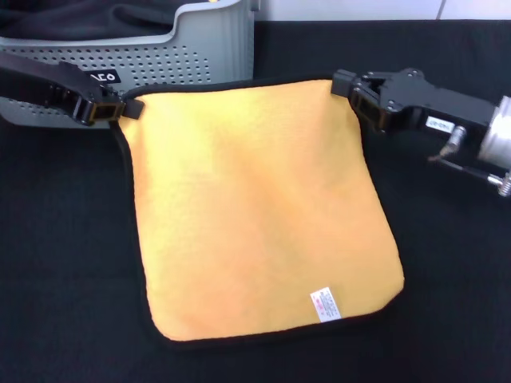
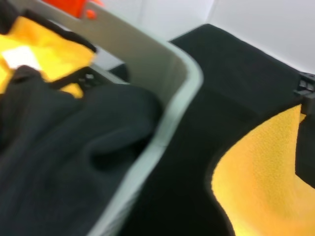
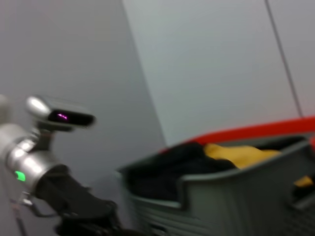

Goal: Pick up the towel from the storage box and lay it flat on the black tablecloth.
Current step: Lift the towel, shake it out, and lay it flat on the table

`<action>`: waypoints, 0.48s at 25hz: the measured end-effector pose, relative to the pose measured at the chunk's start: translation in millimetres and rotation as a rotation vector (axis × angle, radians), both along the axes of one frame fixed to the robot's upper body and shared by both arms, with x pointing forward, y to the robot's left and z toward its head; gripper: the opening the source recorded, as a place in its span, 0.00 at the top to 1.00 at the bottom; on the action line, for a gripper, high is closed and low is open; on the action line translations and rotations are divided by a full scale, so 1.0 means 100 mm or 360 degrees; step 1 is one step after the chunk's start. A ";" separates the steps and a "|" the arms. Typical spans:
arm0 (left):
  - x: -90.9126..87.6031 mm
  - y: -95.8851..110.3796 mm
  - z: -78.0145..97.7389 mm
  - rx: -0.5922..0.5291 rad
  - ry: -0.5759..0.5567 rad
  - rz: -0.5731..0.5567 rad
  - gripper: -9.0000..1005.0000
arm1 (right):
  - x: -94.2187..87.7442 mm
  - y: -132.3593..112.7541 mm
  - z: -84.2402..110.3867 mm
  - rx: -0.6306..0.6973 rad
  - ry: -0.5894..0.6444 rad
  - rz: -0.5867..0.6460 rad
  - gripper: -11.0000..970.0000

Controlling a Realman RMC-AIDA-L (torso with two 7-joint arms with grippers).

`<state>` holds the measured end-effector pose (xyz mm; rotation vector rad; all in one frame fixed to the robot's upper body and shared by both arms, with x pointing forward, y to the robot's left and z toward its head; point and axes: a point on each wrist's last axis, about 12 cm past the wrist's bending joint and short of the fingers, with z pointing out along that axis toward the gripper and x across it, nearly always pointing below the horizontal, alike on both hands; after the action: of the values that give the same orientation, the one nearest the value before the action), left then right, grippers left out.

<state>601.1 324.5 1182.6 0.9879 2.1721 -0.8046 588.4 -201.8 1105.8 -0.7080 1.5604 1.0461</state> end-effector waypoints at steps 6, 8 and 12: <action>0.09 -0.04 -0.15 0.0101 -0.0028 0.0124 0.99 | 0.17 0.15 -0.03 -0.0142 0.0075 -0.0076 0.98; 0.12 -0.07 -0.21 0.0126 -0.0030 0.0141 0.99 | 0.21 0.21 -0.04 -0.0185 0.0110 -0.0088 0.98; 0.15 -0.12 -0.25 0.0129 -0.0040 0.0157 0.99 | 0.26 0.29 -0.06 -0.0255 0.0149 -0.0095 0.98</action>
<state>616.3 312.8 1157.7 0.9171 2.2284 -0.6591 614.7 -172.9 1099.9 -0.7252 1.7505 0.9291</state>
